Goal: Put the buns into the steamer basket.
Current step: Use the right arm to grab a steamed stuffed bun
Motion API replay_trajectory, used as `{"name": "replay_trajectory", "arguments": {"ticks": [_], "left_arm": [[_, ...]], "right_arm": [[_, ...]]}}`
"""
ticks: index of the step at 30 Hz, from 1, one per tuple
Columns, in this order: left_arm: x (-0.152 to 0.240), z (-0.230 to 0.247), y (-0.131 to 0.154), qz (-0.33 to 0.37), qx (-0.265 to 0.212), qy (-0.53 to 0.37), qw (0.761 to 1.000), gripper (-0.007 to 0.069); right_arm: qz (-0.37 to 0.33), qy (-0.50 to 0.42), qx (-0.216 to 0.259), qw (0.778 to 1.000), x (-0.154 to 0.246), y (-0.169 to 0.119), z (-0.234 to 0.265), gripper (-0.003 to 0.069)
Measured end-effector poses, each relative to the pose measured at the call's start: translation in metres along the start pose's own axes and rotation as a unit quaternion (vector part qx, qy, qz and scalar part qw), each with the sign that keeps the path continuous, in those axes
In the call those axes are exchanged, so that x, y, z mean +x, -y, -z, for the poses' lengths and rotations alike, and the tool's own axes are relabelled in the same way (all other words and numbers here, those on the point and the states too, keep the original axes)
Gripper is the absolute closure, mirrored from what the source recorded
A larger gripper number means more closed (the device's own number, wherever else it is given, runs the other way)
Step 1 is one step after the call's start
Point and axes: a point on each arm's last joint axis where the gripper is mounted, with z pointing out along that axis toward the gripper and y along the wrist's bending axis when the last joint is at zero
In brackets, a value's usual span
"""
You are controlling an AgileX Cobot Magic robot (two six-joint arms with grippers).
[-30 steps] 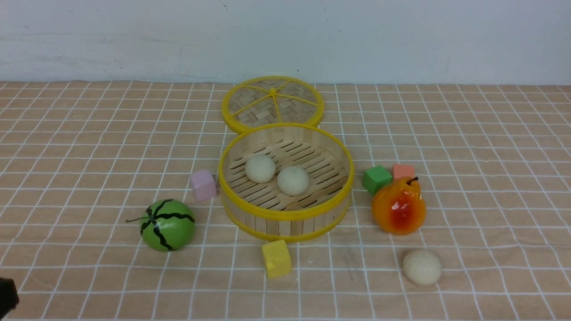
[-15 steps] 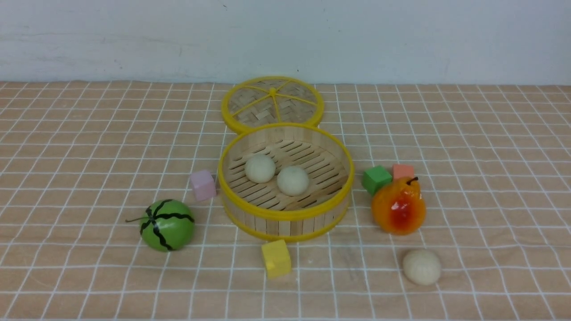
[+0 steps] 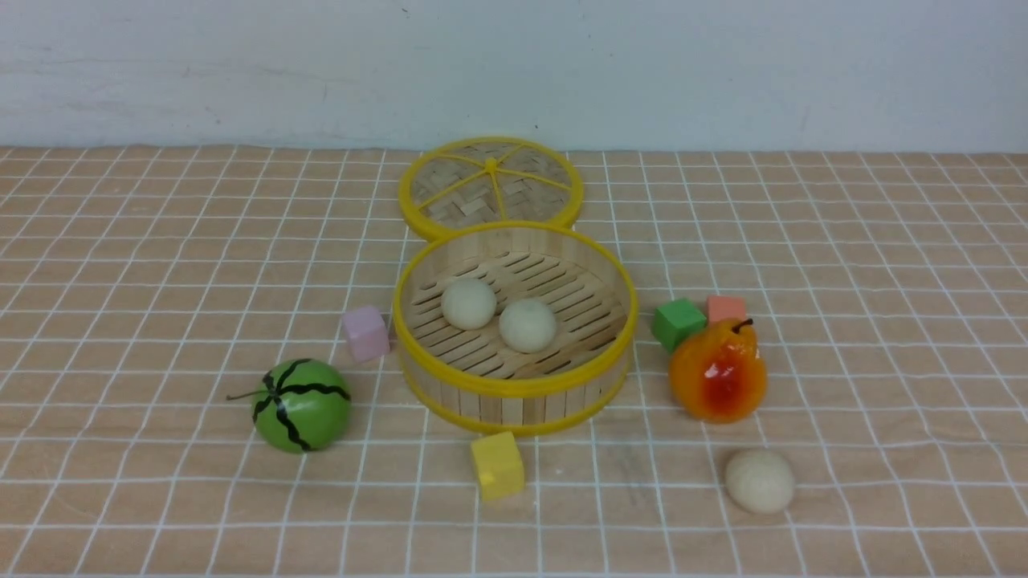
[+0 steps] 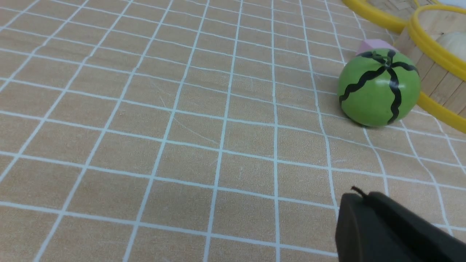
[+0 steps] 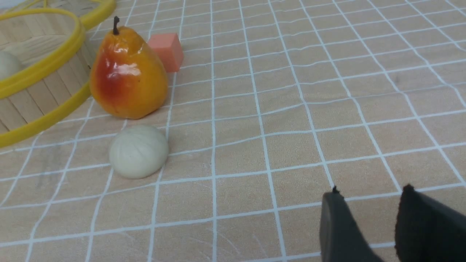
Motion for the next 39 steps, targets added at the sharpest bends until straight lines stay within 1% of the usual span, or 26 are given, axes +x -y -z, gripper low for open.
{"name": "replay_trajectory", "arguments": {"ticks": [5,9,11,13,18,21,26,28,32,39], "left_arm": [[0.0,0.0,0.0,0.0,0.0,0.0,1.0,0.0624],[0.0,0.0,0.0,0.0,0.0,0.0,1.0,0.0619],[0.0,0.0,0.0,0.0,0.0,0.0,1.0,0.0615],[0.0,0.0,0.0,0.0,0.0,0.0,1.0,0.0614],[0.0,0.0,0.0,0.0,0.0,0.0,1.0,0.061],[0.0,0.0,0.0,0.001,0.0,0.0,1.0,0.0608],[0.0,0.0,0.0,0.001,0.001,0.0,1.0,0.0608],[0.0,0.0,0.0,0.001,0.001,0.0,1.0,0.0608],[0.0,0.0,0.0,0.001,0.001,0.0,1.0,0.0608],[0.0,0.0,0.0,0.001,0.001,0.0,1.0,0.0602]], "right_arm": [[0.005,0.0,0.002,1.0,0.0,0.0,0.0,0.0419],[0.049,0.004,0.02,0.999,-0.001,0.004,0.0,0.0419],[0.088,0.007,0.036,0.995,-0.002,0.006,0.0,0.0419],[0.108,0.007,0.044,0.993,-0.002,0.008,0.0,0.0419],[0.136,0.008,0.056,0.989,-0.003,0.01,0.001,0.0419],[0.142,0.008,0.058,0.988,-0.003,0.01,0.001,0.0419],[0.148,0.049,0.045,0.987,-0.008,0.007,0.0,0.0419],[0.152,0.11,0.026,0.982,-0.018,0.002,0.001,0.0419],[0.156,0.161,0.011,0.974,-0.027,-0.002,0.004,0.0419],[0.16,0.18,0.005,0.971,-0.03,-0.004,0.005,0.0419]]}}
